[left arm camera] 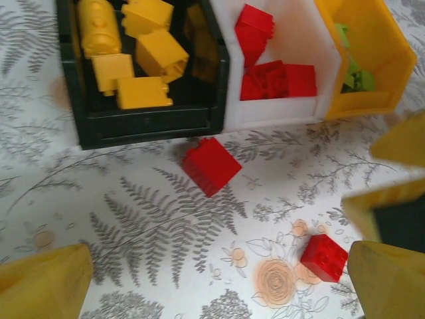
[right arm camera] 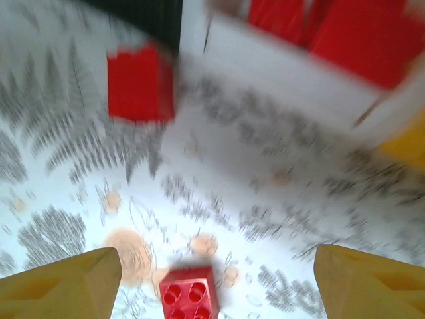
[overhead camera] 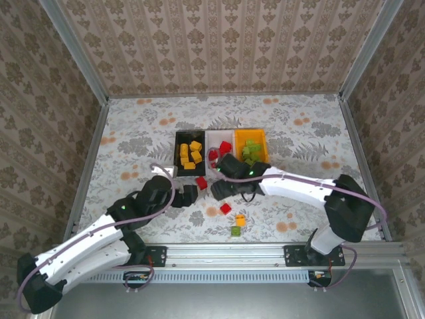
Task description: Sort the legos into containers by color
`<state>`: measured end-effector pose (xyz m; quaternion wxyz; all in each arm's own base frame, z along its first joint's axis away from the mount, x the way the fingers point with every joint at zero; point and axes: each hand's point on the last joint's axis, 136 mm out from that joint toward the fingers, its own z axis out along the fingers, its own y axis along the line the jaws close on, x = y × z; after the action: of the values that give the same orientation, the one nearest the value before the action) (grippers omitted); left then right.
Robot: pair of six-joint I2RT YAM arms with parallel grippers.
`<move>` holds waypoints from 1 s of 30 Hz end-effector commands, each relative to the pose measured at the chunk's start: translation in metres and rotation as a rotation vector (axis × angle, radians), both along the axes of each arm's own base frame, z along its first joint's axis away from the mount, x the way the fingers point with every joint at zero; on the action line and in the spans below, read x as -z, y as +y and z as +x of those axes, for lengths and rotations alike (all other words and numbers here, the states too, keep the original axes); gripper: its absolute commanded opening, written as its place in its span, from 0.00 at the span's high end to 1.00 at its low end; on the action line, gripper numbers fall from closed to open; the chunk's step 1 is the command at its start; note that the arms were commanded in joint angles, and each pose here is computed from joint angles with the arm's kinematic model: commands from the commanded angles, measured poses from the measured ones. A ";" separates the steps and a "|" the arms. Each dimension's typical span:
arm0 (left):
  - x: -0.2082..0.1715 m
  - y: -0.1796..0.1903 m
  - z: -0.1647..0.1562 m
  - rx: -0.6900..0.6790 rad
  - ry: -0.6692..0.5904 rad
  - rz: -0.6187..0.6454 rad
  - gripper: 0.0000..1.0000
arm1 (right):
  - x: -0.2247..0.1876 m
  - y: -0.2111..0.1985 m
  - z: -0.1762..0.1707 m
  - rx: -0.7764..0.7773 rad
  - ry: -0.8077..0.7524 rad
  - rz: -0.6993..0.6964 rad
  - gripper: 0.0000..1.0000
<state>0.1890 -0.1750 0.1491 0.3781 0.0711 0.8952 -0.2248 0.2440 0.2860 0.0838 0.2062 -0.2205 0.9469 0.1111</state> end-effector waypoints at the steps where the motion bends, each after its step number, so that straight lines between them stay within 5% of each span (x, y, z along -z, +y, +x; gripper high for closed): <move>1: 0.011 0.024 -0.003 -0.081 0.021 0.034 0.00 | 0.035 0.002 -0.027 -0.045 0.074 -0.085 0.22; 9: 0.021 0.029 -0.007 -0.095 0.048 0.028 0.00 | 0.066 -0.003 -0.041 -0.034 0.086 -0.182 0.33; 18: 0.019 0.025 -0.004 -0.088 0.043 0.008 0.00 | 0.074 -0.005 -0.051 -0.030 0.108 -0.168 0.57; 24: 0.020 0.016 -0.001 -0.052 0.057 0.014 0.00 | 0.040 -0.008 -0.030 0.013 0.027 -0.089 0.66; 30: 0.014 -0.006 0.005 0.031 0.055 0.020 0.00 | -0.028 -0.047 0.029 0.181 -0.091 0.038 0.67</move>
<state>0.1868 -0.1643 0.1154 0.3352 0.0573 0.9193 -0.1983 0.2419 0.2608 0.0735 0.2127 -0.1751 0.9566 0.0950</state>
